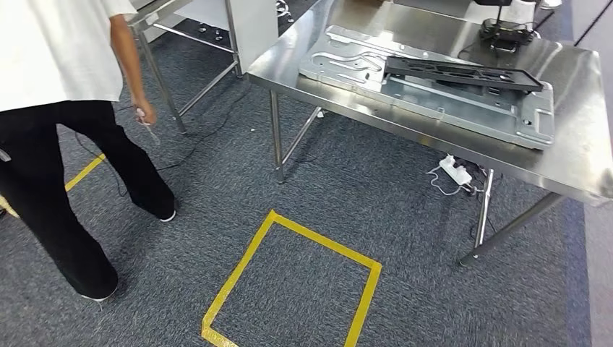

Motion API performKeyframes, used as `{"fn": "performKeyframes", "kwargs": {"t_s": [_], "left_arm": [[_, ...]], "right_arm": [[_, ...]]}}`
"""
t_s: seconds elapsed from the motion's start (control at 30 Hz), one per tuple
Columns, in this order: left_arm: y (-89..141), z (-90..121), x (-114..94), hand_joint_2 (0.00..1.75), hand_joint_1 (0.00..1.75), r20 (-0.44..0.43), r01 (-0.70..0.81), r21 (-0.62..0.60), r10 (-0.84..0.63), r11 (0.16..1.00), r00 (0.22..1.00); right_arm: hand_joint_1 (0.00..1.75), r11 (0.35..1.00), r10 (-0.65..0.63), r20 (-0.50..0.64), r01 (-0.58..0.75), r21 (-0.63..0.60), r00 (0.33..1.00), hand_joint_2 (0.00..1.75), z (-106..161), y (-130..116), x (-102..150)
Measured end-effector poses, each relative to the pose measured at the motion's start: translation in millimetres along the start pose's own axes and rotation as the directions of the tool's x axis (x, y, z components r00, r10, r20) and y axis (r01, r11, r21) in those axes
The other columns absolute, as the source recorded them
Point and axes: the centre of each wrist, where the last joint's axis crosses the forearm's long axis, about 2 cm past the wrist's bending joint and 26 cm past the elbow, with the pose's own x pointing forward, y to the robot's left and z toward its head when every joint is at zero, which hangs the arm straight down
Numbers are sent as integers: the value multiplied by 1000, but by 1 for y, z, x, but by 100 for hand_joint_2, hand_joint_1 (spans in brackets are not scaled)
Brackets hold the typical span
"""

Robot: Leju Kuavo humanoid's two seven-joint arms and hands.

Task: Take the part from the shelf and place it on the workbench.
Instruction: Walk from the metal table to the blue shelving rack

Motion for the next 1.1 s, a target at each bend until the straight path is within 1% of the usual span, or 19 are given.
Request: {"fn": "performKeyframes", "kwargs": {"t_s": [0.47, 0.67, 0.8, 1.1], "left_arm": [[2, 0, -2, 0, 0, -6, 3, 3, -3, 1000, 1000], [3, 0, 0, 0, 0, -3, 8, 9, -8, 1000, 1000], [3, 1, -4, 0, 0, -9, 9, 9, -9, 1000, 1000], [3, 0, -1, 0, 0, -3, 11, 9, -11, 1000, 1000]], "right_arm": [[0, 999, 20, -6, -20, 34, 1000, 0, 0, 5, -2], [0, 998, 36, 0, -36, 49, 999, 0, 1, 6, 0], [0, 998, 40, 6, -41, 55, 999, 0, 1, 7, 4], [0, 997, 48, -1, -48, 57, 999, 0, 1, 7, 0]]}}
